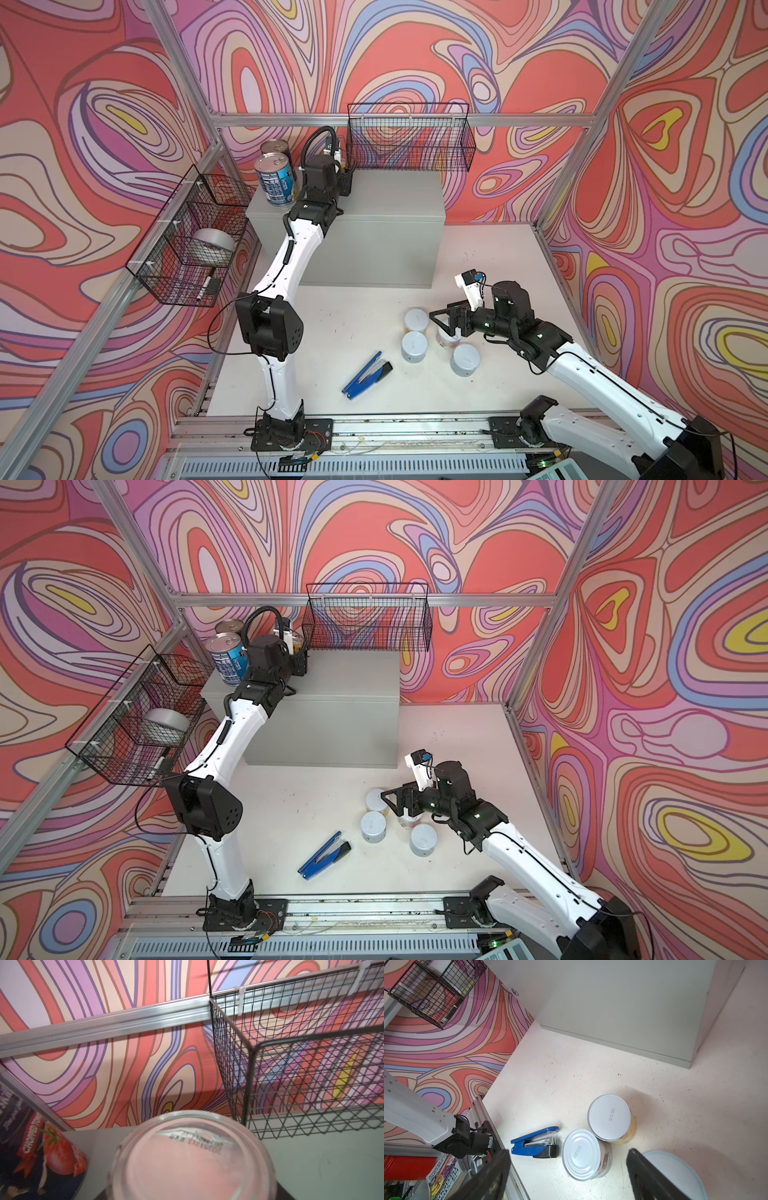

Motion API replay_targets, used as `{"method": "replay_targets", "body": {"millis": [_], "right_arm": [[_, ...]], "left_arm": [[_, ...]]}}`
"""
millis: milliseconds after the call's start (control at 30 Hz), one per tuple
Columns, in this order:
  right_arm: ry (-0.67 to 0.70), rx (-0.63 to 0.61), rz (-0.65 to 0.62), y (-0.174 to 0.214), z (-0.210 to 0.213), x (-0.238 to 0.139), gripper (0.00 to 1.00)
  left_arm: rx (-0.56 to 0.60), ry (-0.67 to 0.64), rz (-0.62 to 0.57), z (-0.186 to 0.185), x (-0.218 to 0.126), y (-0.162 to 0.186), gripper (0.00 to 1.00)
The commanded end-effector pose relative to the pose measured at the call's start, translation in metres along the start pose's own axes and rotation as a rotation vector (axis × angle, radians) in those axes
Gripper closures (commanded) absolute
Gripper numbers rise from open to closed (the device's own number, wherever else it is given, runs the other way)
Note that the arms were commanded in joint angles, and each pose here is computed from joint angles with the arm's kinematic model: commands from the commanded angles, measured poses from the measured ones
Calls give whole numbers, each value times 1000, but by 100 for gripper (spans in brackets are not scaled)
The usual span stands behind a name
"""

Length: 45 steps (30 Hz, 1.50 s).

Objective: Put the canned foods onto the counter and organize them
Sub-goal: 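Lower the orange-labelled can beside the blue cans and open the left gripper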

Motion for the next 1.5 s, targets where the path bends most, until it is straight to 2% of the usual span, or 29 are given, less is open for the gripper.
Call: {"method": "replay_targets", "body": {"millis": [0,200,567,1000,1100,1333,1467], "right_arm": [[18,-11,8,4,-6,3,11],[0,-15,6,1,-3,5,11],[-1,-8,-1,-2,-4,7,10],[-7,-6,11,-5,-5,14,11],[-9,-3,12,-6,-5,14,10],[-17,4,15,-5,-4,16,11],[-26,9,16,-5,-3,16,11]], "left_arm": [[1,-23,-105,10,4,-28,55],[-14,-37,-114,23,15,-21,57],[8,-164,-151,45,23,-16,55],[17,-193,-165,50,31,-4,47],[15,-203,-171,52,31,-4,41],[3,-189,-192,50,24,-5,1],[-19,-187,-199,51,17,-5,0]]}}
Point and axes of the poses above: each gripper's point midway between its finger pads, its own x axis out along the fingers, its own z axis along the line the jaws close on, y = z × x, the point moved 1 cm from there along -x, back along the fingers, and after that the axes turned 14 degrees about -x, right-handed, at the moved point
